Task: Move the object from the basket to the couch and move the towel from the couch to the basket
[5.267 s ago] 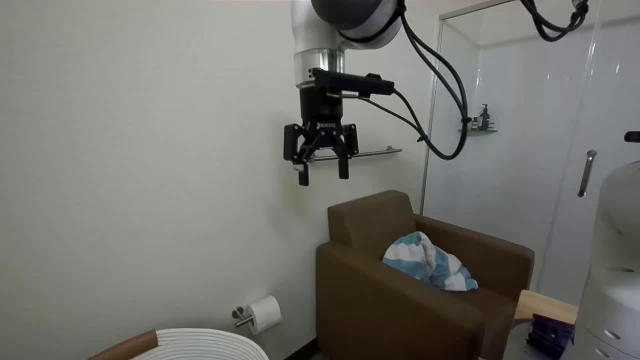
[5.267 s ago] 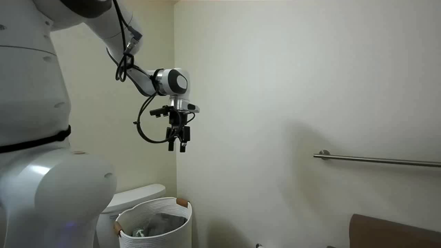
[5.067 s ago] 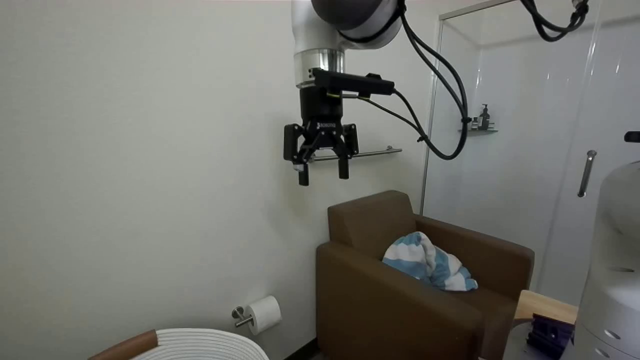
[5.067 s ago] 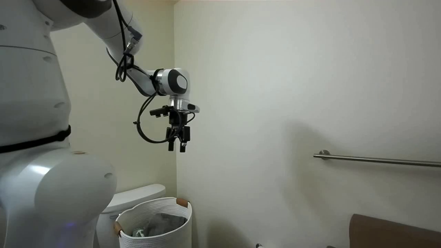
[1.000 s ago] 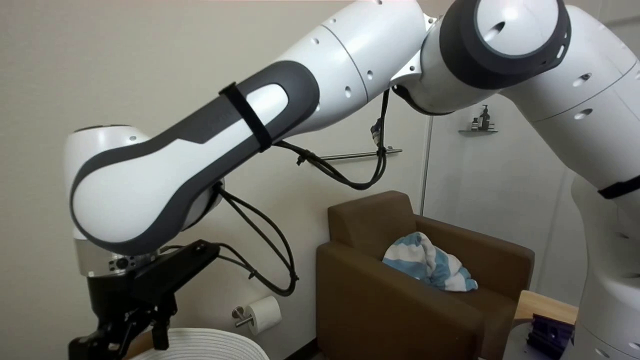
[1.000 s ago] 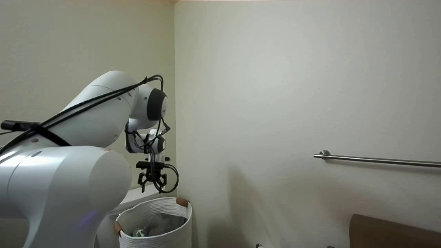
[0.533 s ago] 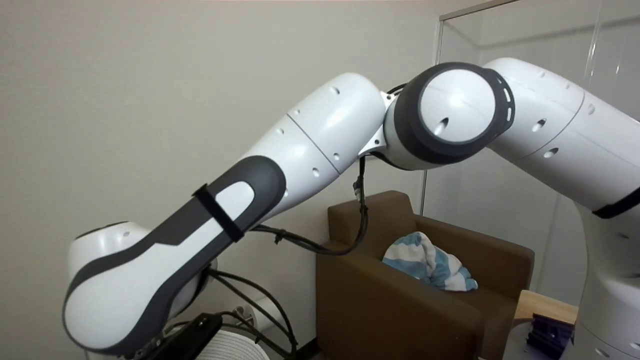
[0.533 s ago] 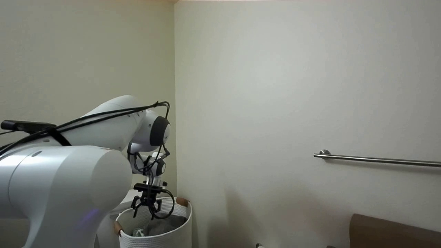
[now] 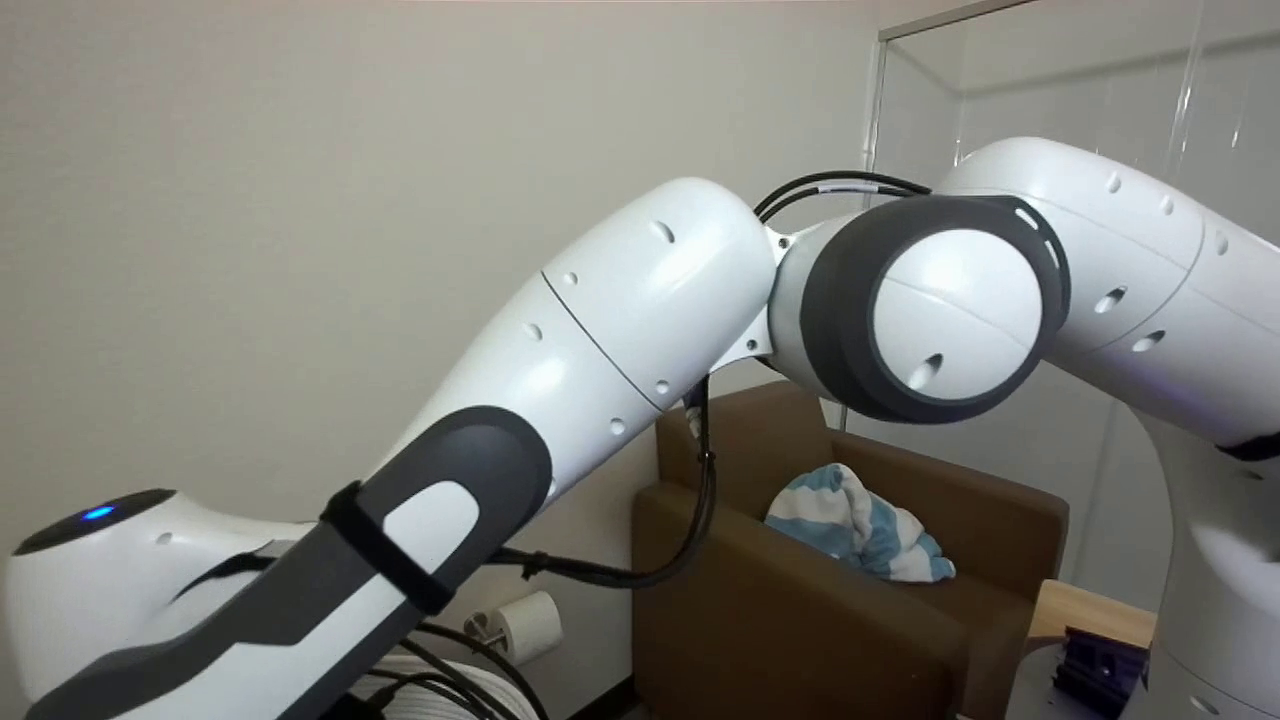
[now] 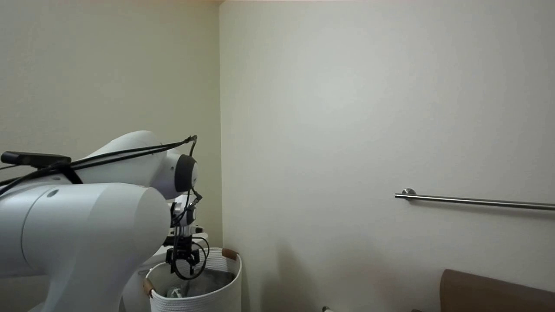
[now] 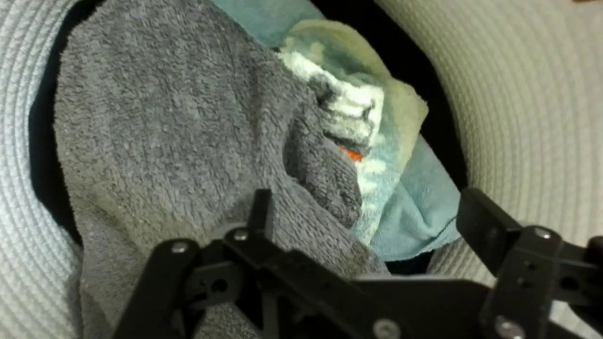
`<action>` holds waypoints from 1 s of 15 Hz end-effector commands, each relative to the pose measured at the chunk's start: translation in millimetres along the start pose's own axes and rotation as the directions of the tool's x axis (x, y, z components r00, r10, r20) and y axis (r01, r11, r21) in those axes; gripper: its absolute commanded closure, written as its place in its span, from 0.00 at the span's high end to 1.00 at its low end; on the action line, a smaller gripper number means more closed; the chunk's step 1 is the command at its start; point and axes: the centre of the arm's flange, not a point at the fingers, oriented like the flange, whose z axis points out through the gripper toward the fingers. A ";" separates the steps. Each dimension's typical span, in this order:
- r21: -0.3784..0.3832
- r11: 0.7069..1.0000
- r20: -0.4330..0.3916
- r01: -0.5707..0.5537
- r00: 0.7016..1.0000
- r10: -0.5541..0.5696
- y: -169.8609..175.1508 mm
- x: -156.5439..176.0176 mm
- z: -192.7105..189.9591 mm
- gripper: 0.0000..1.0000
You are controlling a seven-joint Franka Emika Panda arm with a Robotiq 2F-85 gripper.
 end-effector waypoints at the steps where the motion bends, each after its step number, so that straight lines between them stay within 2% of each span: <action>1: -0.154 0.981 -0.048 -0.117 0.993 0.111 -14.5 7.8 5.3 1.00; 4: -0.281 0.942 -0.009 -0.185 0.982 0.190 -1.3 5.2 30.8 1.00; 6: -0.350 0.911 0.051 -0.218 0.967 0.251 12.8 1.4 46.9 1.00; 9: -0.324 0.925 0.142 -0.200 0.956 0.256 26.4 -5.5 76.0 1.00; 10: -0.279 0.941 0.159 -0.193 0.957 0.243 30.2 -5.9 85.1 0.77; 11: -0.251 0.949 0.170 -0.193 0.956 0.239 32.5 -6.2 91.2 0.74; 15: -0.220 0.948 0.158 -0.232 0.950 0.269 41.5 -2.5 85.1 0.47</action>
